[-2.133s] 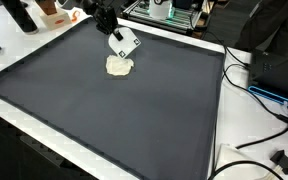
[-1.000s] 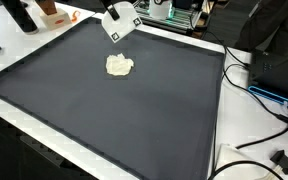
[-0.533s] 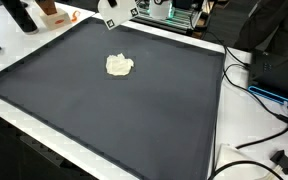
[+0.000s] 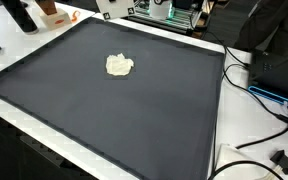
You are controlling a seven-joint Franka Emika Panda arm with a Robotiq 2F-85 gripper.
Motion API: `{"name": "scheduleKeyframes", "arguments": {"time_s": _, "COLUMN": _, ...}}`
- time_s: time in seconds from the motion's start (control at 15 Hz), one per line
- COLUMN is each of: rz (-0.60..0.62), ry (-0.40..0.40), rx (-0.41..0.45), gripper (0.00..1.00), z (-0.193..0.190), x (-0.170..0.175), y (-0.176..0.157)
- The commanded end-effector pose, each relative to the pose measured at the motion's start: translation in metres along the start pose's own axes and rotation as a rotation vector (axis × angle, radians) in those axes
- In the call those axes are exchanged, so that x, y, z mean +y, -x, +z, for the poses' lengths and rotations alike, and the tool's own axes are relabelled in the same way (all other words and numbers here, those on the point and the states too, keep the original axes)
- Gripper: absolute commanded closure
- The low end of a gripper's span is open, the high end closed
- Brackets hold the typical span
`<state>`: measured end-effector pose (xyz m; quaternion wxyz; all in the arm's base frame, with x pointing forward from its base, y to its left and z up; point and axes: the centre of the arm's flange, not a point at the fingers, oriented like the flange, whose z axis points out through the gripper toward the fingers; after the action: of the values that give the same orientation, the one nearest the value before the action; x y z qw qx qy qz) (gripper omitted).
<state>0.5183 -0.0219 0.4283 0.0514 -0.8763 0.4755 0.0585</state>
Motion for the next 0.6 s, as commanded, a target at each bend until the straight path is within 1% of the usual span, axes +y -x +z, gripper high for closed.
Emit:
{"name": "scheduleKeyframes", "arguments": {"time_s": 0.0, "rz": 0.004, "ry": 0.166, "rx": 0.063, "gripper": 0.99, "z": -0.001, "x": -0.016, "y": 0.011}}
{"name": "scheduleKeyframes", "arguments": {"time_s": 0.07, "rz": -0.003, "ry": 0.223, "rx": 0.083, "gripper": 0.99, "z": 0.002, "x": -0.020, "y": 0.014}}
{"name": "scheduleKeyframes", "arguments": {"time_s": 0.27, "rz": -0.041, "ry": 0.358, "rx": 0.133, "gripper": 0.99, "z": 0.008, "x": -0.032, "y": 0.019}}
{"name": "scheduleKeyframes", "arguments": {"time_s": 0.53, "rz": -0.091, "ry": 0.499, "rx": 0.197, "gripper": 0.99, "z": 0.023, "x": -0.049, "y": 0.020}}
